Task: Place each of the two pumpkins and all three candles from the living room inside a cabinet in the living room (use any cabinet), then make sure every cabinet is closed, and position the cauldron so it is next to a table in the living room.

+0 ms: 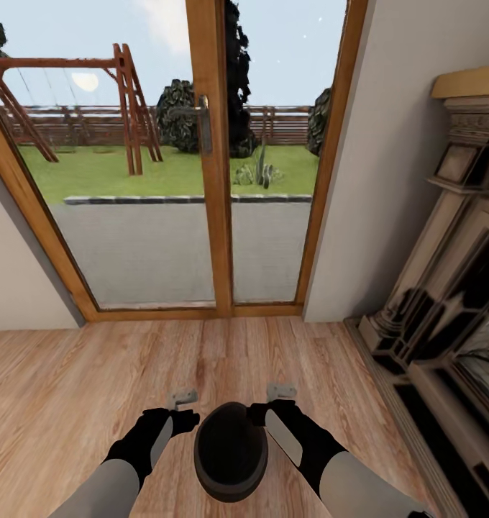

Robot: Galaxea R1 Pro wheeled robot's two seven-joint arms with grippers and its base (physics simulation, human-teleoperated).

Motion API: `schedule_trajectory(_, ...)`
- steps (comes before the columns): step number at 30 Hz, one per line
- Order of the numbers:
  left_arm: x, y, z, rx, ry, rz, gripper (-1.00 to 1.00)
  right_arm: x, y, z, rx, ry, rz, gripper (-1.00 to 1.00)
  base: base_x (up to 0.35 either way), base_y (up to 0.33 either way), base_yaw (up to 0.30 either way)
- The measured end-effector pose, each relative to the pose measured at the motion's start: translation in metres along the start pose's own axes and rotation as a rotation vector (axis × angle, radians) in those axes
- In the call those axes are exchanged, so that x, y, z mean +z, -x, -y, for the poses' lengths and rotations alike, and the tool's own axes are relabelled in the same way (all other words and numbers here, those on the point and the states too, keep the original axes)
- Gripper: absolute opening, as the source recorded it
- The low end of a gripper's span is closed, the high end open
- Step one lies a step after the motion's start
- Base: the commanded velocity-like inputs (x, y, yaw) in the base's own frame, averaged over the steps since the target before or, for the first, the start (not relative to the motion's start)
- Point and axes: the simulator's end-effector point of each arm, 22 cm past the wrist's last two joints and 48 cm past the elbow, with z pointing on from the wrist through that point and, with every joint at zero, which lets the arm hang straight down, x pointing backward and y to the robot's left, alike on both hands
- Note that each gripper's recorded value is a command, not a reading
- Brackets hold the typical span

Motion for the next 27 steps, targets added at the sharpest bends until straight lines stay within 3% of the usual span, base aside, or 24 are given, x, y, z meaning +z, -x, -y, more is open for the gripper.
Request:
schedule_trajectory(15, 0.025, -0.013, -0.001, 0.0, -0.003, 0.018, 1.0, 0.025, -0.016, 0.004, 0.0, -0.002, 0.003, 1.0, 0.0, 0.0, 0.0)
schedule_trajectory(27, 0.051, -0.038, 0.014, 0.008, -0.028, 0.025, 1.0, 0.045, -0.03, 0.007, 0.0, -0.004, 0.003, 1.0, 0.0, 0.0, 0.0)
